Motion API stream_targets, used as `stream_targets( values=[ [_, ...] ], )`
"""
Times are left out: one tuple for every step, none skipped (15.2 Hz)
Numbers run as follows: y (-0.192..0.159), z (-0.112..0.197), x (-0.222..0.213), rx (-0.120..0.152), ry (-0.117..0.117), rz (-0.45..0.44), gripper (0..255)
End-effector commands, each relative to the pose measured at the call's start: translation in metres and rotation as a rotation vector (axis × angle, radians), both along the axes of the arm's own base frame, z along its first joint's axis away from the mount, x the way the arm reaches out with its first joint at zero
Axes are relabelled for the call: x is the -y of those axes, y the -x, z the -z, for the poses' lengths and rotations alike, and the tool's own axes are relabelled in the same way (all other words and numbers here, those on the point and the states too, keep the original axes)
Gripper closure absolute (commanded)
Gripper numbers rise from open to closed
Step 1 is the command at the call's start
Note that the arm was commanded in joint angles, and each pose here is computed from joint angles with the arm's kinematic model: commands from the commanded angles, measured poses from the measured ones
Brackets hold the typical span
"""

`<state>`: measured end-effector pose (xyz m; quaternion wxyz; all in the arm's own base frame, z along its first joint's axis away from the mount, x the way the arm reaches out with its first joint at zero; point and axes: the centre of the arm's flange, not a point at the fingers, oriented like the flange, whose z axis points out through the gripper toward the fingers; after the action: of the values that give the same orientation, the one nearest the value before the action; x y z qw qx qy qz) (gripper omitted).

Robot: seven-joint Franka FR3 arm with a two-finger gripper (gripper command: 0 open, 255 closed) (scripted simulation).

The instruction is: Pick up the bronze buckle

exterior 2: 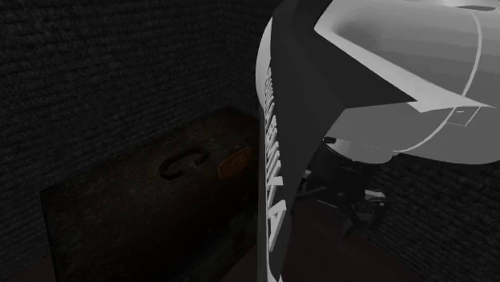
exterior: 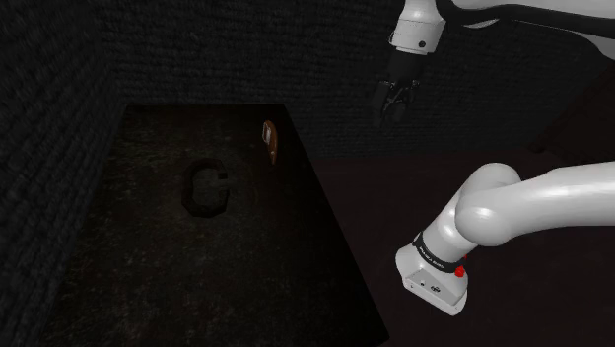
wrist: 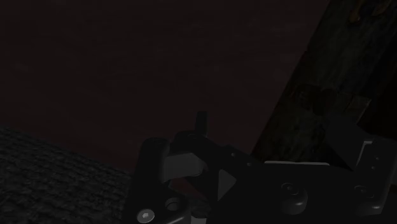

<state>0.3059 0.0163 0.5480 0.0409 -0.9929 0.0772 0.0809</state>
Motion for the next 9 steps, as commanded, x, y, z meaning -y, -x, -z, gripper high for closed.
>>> stream_targets(
  values=[
    [0.0, 0.0, 0.0, 0.0, 0.0, 0.0, 0],
    [-0.009, 0.002, -0.009, -0.001, -0.001, 0.002, 0],
    [-0.019, 0.004, -0.018, -0.001, -0.002, 0.004, 0],
    [-0.028, 0.005, -0.027, -0.002, -0.003, 0.007, 0],
    [-0.037, 0.007, -0.036, -0.003, -0.003, 0.009, 0],
    [-0.046, 0.009, -0.045, -0.003, -0.004, 0.011, 0],
    [-0.056, 0.011, -0.055, -0.004, -0.005, 0.013, 0],
    [-0.065, 0.013, -0.064, -0.005, -0.006, 0.016, 0],
    [-0.075, 0.014, -0.073, -0.005, -0.007, 0.018, 0]
  ],
)
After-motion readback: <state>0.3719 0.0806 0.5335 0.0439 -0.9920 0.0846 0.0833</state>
